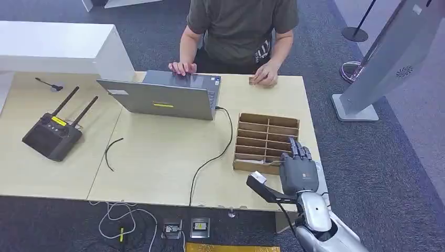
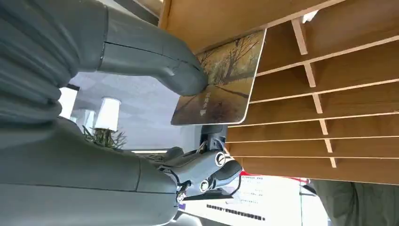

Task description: Pass the card to the sensor for recognition and then transmit it.

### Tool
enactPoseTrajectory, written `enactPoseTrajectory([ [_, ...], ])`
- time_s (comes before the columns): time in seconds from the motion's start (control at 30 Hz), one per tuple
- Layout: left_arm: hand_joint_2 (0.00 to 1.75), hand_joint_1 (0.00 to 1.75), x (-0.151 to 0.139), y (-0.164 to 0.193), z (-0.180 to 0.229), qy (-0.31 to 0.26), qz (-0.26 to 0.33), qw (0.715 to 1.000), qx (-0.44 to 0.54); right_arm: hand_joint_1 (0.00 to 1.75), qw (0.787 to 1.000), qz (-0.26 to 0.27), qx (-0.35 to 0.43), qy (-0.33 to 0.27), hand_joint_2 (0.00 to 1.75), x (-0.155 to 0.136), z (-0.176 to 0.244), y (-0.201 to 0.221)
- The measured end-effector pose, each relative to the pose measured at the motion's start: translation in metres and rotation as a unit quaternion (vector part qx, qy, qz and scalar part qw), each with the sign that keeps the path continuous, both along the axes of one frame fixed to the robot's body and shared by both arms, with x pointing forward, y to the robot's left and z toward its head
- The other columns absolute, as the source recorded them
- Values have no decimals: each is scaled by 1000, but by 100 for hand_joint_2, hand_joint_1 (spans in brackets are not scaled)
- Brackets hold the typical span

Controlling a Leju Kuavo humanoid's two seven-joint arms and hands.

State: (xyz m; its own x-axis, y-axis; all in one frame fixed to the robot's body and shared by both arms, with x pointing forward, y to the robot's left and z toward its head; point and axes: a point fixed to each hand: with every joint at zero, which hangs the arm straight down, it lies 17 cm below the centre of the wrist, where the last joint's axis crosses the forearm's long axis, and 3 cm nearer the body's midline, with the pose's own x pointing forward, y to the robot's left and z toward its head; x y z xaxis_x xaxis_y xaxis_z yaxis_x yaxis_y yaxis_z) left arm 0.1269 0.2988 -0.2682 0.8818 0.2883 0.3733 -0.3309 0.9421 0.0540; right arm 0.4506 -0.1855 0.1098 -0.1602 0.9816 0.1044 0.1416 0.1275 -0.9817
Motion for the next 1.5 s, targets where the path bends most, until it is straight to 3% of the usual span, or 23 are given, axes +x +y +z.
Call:
enactPoseTrajectory([
  [0.23, 0, 0, 0, 0, 0, 0, 0, 1000, 1, 175, 1000, 0, -2, -5, 175, 1, 2, 0],
  [0.33, 0, 0, 0, 0, 0, -1, 0, 1000, 1, 175, 999, -1, -12, -34, 175, 3, 14, 0],
  [0.77, 0, 0, 3, -3, 1, -5, -11, 1000, -2, 175, 977, 0, -25, -210, 175, 18, 157, 8],
  [0.93, 0, 0, 3, -3, 1, -5, -11, 1000, -2, 175, 977, 0, -24, -214, 175, 18, 160, 9],
  [1.0, 0, 0, 6, -5, 2, -8, -12, 1000, -3, 175, 972, 7, 3, -236, 175, 19, 189, 12],
  [1.13, 0, 0, 9, -6, 2, -8, -16, 1000, -4, 175, 971, 11, 23, -239, 175, 24, 198, 11],
  [1.5, 0, 0, 18, -11, 4, -12, -24, 1000, -7, 175, 971, -7, 22, -236, 175, 49, 201, 2],
])
